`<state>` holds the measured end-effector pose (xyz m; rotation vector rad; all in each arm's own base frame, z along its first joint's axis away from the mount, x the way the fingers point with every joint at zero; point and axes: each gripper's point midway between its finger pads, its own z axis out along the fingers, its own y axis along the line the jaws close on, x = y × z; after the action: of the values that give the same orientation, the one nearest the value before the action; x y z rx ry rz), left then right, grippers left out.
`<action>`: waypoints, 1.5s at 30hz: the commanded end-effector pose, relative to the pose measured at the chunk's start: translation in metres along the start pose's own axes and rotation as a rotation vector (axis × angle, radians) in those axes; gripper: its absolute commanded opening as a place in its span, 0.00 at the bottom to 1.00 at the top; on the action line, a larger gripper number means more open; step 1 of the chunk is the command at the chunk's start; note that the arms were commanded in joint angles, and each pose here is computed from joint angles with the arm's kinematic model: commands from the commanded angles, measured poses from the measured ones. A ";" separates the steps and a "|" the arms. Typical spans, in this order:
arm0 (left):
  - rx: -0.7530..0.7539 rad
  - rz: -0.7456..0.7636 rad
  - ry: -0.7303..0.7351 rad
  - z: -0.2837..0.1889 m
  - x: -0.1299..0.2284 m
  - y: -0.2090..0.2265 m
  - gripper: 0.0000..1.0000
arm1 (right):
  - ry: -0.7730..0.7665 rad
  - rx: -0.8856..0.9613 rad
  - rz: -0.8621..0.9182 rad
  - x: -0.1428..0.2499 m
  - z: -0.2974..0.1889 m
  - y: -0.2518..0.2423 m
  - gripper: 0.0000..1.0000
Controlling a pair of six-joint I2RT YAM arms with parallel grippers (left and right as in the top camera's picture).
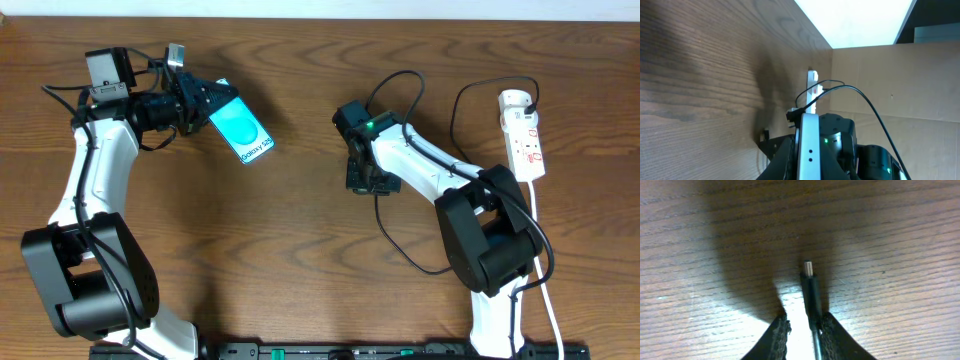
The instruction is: Plug charger to phone and switch on socket
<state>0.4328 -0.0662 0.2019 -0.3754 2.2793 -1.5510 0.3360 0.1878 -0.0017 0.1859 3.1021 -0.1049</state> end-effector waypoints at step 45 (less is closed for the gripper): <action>0.017 0.008 0.012 0.000 0.001 0.000 0.07 | 0.021 0.023 -0.001 0.008 0.014 -0.002 0.01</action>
<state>0.4328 -0.0662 0.2019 -0.3704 2.2787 -1.5490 0.3364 0.1891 -0.0020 0.1962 3.1003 -0.0940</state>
